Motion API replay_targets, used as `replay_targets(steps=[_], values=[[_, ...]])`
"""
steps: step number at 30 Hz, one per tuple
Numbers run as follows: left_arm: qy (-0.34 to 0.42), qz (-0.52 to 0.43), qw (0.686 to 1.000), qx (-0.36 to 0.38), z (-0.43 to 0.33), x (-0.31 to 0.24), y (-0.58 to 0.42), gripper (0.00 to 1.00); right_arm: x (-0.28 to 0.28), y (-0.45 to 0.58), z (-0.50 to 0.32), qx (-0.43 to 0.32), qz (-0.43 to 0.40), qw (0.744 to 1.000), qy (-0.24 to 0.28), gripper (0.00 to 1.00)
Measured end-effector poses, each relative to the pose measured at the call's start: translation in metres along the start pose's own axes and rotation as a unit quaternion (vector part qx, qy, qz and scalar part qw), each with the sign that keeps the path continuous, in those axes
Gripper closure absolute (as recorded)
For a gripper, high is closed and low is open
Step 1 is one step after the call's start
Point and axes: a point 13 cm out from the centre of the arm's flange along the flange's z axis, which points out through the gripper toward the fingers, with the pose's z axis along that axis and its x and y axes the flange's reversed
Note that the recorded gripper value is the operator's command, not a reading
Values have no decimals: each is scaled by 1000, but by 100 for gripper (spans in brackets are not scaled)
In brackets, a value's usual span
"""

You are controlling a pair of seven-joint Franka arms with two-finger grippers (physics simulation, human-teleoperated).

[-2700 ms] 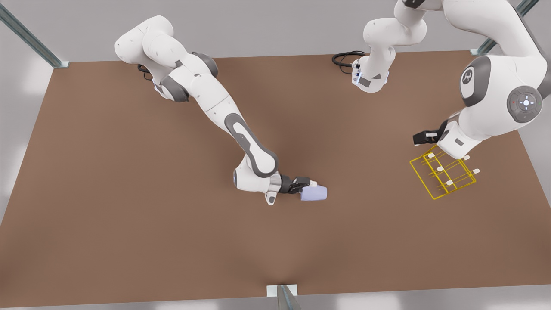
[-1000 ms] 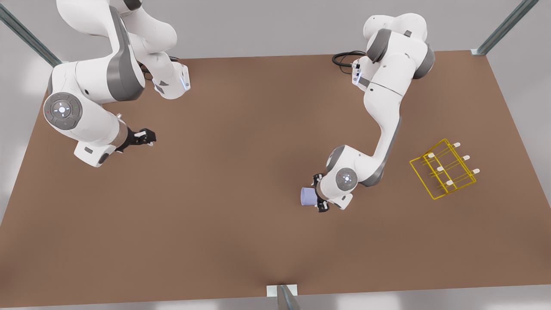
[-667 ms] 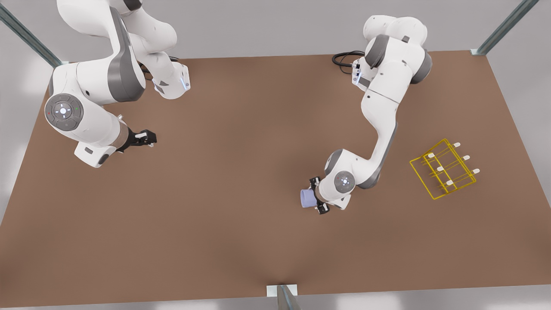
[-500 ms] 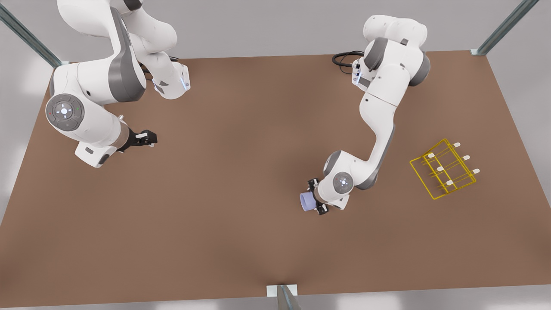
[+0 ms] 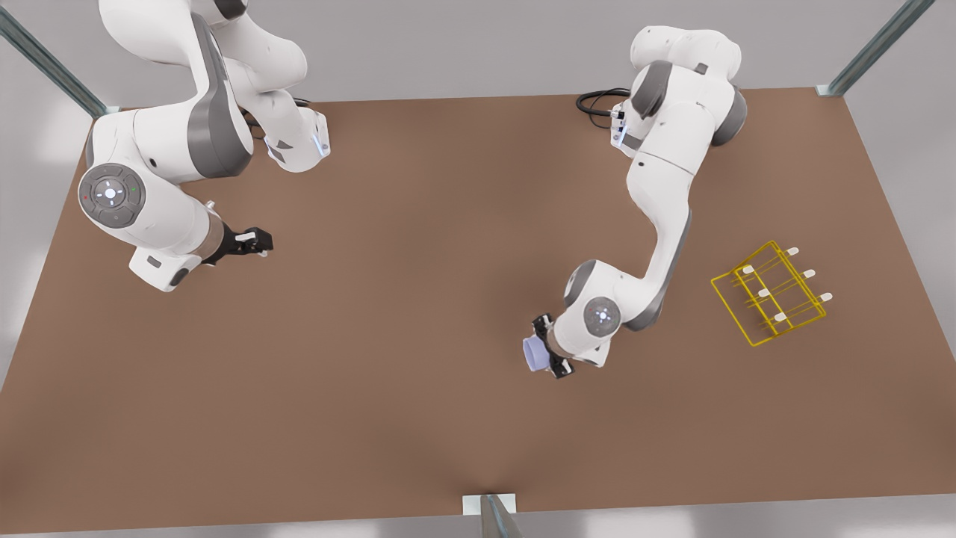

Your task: Place the cup on the cup holder

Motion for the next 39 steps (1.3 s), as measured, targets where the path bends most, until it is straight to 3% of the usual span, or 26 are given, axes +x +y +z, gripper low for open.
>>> replay_targets(steps=[1, 3, 5, 7, 10, 13, 17, 22, 39], values=[[-35, 11, 999, 14, -26, -13, -14, 25, 0, 0, 0, 0, 0, 1000, 0, 0], [-187, 27, 979, 73, -59, -79, -46, 25, 0, -1, 0, 0, 2, 1000, -1, 0], [-368, 12, 917, 151, -126, -163, -73, 25, 0, -1, 0, 0, 2, 1000, -1, 0], [-488, -4, 855, 176, -177, -222, -64, 25, 0, -1, 0, 0, 2, 1000, -1, 0], [-606, -12, 778, 165, -203, -291, -47, 25, -1, -1, 1, 0, 3, 1000, 0, 0], [-677, 0, 725, 131, -206, -357, -38, 25, -1, -1, 1, 0, 3, 1000, 0, 0], [-726, 37, 680, 96, -209, -426, -61, 24, -2, -2, 2, 2, 4, 1000, 0, 0], [-731, 83, 674, 66, -206, -477, -84, 24, -5, -2, 7, 3, 4, 1000, 5, 0], [-726, 173, 666, 25, -157, -493, -69, 23, -9, -3, 14, 3, 7, 1000, 9, 0]])
